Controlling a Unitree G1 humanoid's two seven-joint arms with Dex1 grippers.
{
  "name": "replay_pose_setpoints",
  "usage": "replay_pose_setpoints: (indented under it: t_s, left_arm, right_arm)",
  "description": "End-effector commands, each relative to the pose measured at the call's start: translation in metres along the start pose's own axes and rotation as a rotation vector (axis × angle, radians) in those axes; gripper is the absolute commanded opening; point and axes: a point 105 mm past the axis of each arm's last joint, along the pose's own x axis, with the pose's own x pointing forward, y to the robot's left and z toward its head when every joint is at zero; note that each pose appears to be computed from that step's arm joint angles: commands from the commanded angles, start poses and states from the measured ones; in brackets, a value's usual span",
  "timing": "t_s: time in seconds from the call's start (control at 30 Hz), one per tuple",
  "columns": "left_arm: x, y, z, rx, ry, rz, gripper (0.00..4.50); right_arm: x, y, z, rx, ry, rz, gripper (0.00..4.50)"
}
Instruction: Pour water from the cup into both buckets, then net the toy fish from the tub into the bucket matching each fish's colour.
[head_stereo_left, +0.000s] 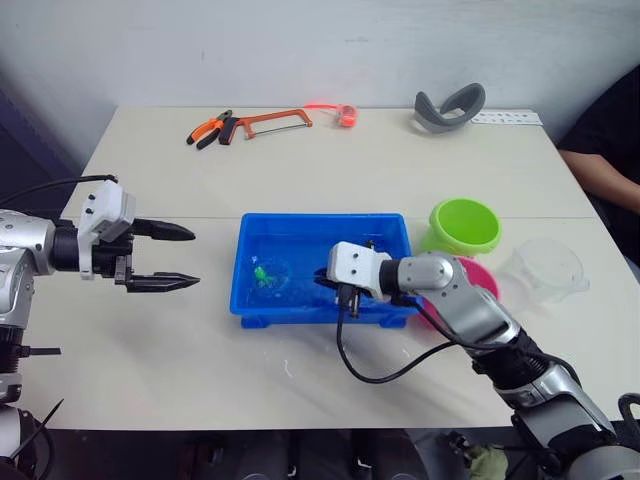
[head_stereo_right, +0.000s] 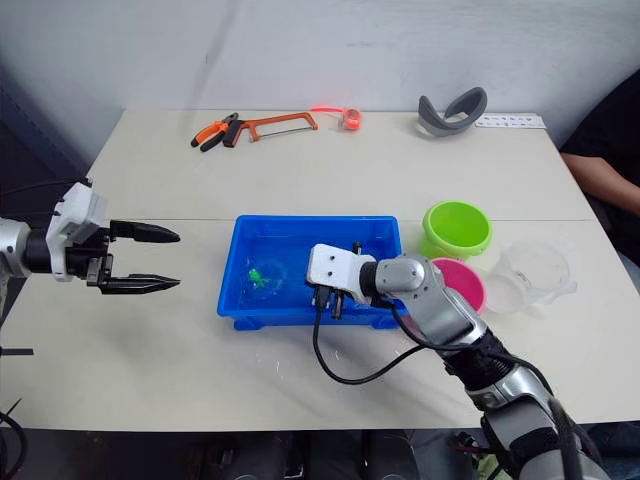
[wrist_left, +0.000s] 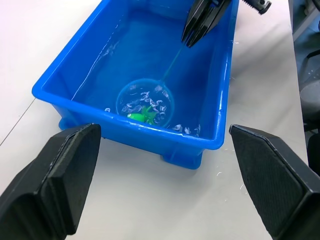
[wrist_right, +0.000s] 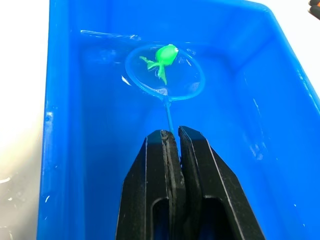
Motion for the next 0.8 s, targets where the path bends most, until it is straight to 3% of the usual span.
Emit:
replay_pose_setpoints:
  t_s: [0.03, 0.3, 0.8]
  left_arm:
    - [-0.007, 0.001, 0.004, -0.009, -0.080, 0.031, 4.48]
    - [0.004, -0.002, 0.033, 0.019, -0.322, 0.046, 4.48]
    - [0.080, -0.012, 0.085, -0.018, -0.623, -0.043, 4.48]
  right_arm:
    - [-0.025, -0.005, 0.019, 0.037, -0.125, -0.023, 0.00]
    - [-0.069, 0.000, 0.024, 0.082, -0.209, -0.040, 0.00]
    - [-0.169, 0.000, 0.019, 0.112, -0.128, -0.328, 0.00]
